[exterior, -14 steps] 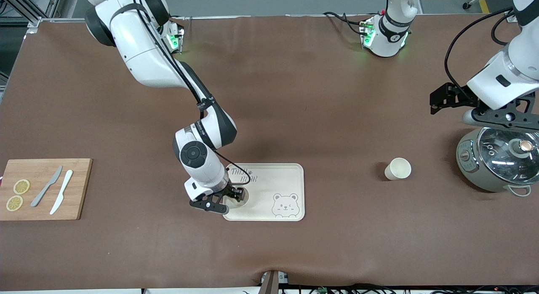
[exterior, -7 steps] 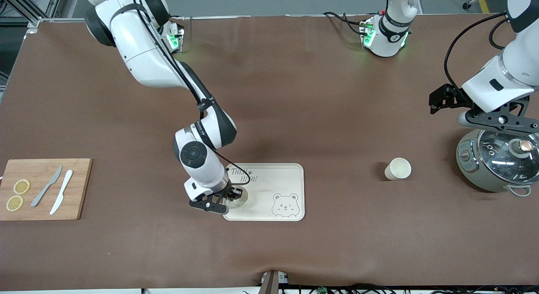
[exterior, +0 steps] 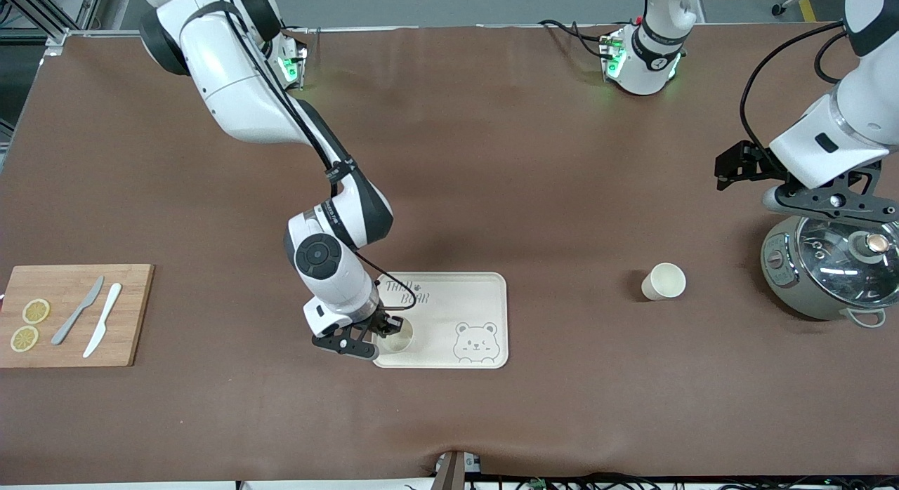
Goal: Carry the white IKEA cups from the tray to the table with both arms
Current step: 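Carry the cup with the right gripper beside the cutting board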
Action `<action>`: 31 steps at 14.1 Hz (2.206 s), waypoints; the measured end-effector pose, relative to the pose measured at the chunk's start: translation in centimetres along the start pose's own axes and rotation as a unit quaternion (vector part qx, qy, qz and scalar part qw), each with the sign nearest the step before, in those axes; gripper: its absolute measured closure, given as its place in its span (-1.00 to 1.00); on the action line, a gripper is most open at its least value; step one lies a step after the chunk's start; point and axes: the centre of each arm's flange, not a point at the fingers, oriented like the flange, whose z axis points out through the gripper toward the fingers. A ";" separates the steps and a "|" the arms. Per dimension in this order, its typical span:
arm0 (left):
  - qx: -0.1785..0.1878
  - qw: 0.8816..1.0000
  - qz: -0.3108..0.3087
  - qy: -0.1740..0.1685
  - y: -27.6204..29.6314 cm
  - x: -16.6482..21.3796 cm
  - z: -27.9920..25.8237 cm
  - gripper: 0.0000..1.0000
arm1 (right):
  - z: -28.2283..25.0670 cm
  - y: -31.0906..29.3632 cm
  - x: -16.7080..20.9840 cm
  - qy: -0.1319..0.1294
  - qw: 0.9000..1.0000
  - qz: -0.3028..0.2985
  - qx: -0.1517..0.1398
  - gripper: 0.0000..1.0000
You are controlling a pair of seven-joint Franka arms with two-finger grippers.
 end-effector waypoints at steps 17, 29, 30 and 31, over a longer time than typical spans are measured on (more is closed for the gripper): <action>0.000 1.000 -0.002 0.001 -0.3 0.0 0.0 -1.00 | -24.1 15.5 6.7 -0.111 0.985 -0.106 -0.078 0.94; 0.000 1.000 -0.003 0.001 -0.3 0.0 0.0 -1.00 | -17.6 35.6 7.4 -0.092 0.980 -0.175 -0.028 0.94; 0.000 1.000 -0.003 0.001 -0.3 0.0 0.0 -1.00 | -16.9 35.6 7.1 -0.090 0.980 -0.174 -0.025 0.94; 0.000 1.000 -0.003 0.001 -0.3 0.0 0.0 -1.00 | -16.2 35.6 7.0 -0.089 0.980 -0.174 -0.024 0.94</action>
